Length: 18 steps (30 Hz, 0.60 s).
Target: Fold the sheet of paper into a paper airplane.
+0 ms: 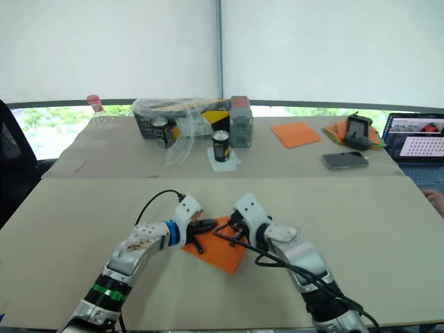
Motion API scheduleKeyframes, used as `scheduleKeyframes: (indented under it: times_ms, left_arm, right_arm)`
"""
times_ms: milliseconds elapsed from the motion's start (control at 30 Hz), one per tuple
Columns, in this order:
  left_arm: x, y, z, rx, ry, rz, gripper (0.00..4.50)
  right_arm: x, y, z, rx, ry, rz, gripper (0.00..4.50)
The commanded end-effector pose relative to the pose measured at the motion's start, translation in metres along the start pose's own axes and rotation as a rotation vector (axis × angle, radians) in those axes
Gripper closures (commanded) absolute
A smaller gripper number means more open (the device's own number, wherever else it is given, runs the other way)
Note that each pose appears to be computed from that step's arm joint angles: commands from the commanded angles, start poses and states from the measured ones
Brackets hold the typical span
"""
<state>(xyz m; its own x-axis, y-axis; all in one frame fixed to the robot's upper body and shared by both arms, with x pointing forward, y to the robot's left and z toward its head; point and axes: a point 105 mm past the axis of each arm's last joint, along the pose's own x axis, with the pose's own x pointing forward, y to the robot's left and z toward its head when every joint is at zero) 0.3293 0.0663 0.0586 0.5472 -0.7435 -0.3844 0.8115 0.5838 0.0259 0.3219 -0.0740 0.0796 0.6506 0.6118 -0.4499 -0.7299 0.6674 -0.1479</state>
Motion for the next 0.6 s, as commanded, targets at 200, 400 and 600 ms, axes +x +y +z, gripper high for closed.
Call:
scheduleKeyframes:
  times_ms: [200,400,600]
  left_arm:
    - [0.002,-0.016,-0.058,-0.072,0.2,-0.04,4.47]
    - [0.001,-0.017,-0.057,-0.051,0.203,-0.046,4.47]
    - [-0.003,-0.011,-0.056,-0.044,0.201,-0.034,4.47]
  right_arm:
    - [0.01,0.003,0.016,-0.004,-0.139,0.0,4.5]
    - [0.014,0.002,0.017,-0.019,-0.167,-0.012,4.5]
    - [0.018,0.011,0.0,-0.003,-0.073,0.043,4.5]
